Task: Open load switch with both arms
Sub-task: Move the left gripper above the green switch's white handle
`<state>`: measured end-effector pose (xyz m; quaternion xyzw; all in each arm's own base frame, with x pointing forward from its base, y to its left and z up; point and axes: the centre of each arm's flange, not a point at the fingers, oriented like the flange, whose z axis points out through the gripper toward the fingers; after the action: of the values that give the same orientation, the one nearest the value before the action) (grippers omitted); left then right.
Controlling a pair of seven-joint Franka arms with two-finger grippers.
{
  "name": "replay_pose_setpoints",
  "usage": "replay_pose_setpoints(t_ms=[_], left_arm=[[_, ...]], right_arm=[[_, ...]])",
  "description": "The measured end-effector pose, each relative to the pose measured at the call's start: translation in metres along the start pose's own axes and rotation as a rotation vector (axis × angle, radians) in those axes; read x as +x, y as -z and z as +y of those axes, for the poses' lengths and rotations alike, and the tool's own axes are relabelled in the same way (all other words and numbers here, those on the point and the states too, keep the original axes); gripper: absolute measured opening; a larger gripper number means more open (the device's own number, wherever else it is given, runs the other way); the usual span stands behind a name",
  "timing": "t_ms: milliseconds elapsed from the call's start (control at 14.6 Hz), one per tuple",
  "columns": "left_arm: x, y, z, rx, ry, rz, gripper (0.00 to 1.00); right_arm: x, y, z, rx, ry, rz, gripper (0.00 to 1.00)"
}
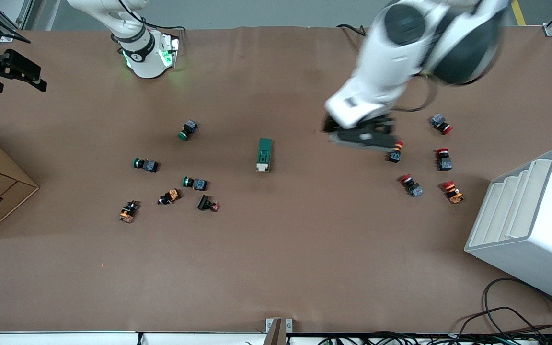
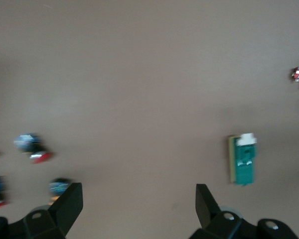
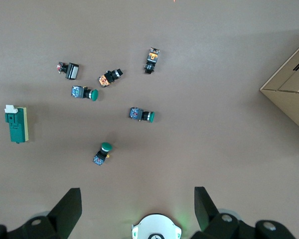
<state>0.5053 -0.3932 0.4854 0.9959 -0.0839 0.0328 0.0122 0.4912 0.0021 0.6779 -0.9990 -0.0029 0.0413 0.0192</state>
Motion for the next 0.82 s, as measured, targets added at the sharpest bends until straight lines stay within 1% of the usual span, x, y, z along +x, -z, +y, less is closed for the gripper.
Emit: replay_pose_setpoints(t_ms=[205,342,410,547,752,821], left_arm=[[-0.026,-0.066,0.083,0.014,0.016,0.017,1.00],[-0.052,-0.099,0.129,0.013,0.062,0.030,1.00],[-0.069,-0.115,0.151,0.034,0.090,0.046,1.00],[-0.101,-0.148,0.188,0.084,0.135,0.125,1.00],[-0.139,-0.189,0.230,0.055,0.225,0.237,1.00],[-0.155,-0.199,0.240,0.060,0.239,0.274,1.00]], right_arm=[[0.000,0.000,0.001,0.000,0.002,0.000,1.00],[0.000,0.000,0.002,-0.002,0.005,0.000,1.00],[0.000,0.000,0.002,-0.003,0.006,0.000,1.00],[0.000,0.000,0.002,-0.003,0.007,-0.001,1.00],[-0.001,0.005,0.002,-0.004,0.007,0.011,1.00],[-0.001,0.006,0.002,-0.005,0.007,0.013,1.00]])
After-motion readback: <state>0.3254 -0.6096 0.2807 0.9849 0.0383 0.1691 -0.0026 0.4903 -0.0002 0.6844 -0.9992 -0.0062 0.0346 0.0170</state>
